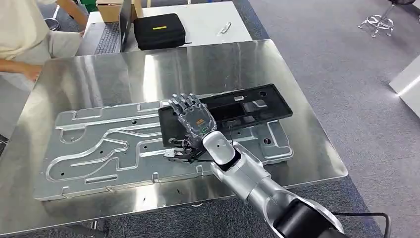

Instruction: Take the parts from the cabinet and place them on the table.

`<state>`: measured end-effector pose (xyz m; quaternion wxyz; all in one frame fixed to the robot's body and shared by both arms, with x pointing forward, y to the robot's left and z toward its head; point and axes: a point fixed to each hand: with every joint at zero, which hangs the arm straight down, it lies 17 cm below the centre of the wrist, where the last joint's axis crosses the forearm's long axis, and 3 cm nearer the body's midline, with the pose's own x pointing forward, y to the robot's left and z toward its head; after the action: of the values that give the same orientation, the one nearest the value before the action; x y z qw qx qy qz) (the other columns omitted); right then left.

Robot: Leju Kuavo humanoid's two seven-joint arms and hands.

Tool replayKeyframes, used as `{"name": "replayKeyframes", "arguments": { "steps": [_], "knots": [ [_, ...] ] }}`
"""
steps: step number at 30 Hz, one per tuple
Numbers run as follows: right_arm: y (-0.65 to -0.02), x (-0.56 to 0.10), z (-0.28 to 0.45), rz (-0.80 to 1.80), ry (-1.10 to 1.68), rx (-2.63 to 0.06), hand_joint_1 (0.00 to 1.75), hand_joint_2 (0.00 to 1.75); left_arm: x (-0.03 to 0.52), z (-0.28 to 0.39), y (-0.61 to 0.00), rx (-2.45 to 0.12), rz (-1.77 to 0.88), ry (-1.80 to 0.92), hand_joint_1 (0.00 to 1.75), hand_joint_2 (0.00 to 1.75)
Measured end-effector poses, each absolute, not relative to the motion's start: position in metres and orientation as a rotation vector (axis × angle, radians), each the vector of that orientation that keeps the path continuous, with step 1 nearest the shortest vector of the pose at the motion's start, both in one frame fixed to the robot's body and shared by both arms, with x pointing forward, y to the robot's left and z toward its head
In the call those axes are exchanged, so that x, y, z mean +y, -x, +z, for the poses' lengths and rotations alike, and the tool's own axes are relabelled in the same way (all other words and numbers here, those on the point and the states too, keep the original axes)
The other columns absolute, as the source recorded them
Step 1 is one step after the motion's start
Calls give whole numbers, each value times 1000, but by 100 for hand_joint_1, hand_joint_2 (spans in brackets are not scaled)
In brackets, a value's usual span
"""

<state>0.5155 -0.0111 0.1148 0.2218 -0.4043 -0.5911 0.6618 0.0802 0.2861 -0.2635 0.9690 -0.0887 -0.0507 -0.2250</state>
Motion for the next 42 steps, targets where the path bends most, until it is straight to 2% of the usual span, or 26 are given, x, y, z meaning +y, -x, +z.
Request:
{"name": "replayKeyframes", "arguments": {
  "steps": [18, 42],
  "knots": [
    [-512, 0, 133, 1790, 1105, -1671, 0, 0, 295, -267, -73, -89, -454, 143, 0, 0],
    [-489, 29, 196, 1704, 1064, -1878, 0, 0, 301, -267, -71, -95, -447, 133, 0, 0]
  ]
}}
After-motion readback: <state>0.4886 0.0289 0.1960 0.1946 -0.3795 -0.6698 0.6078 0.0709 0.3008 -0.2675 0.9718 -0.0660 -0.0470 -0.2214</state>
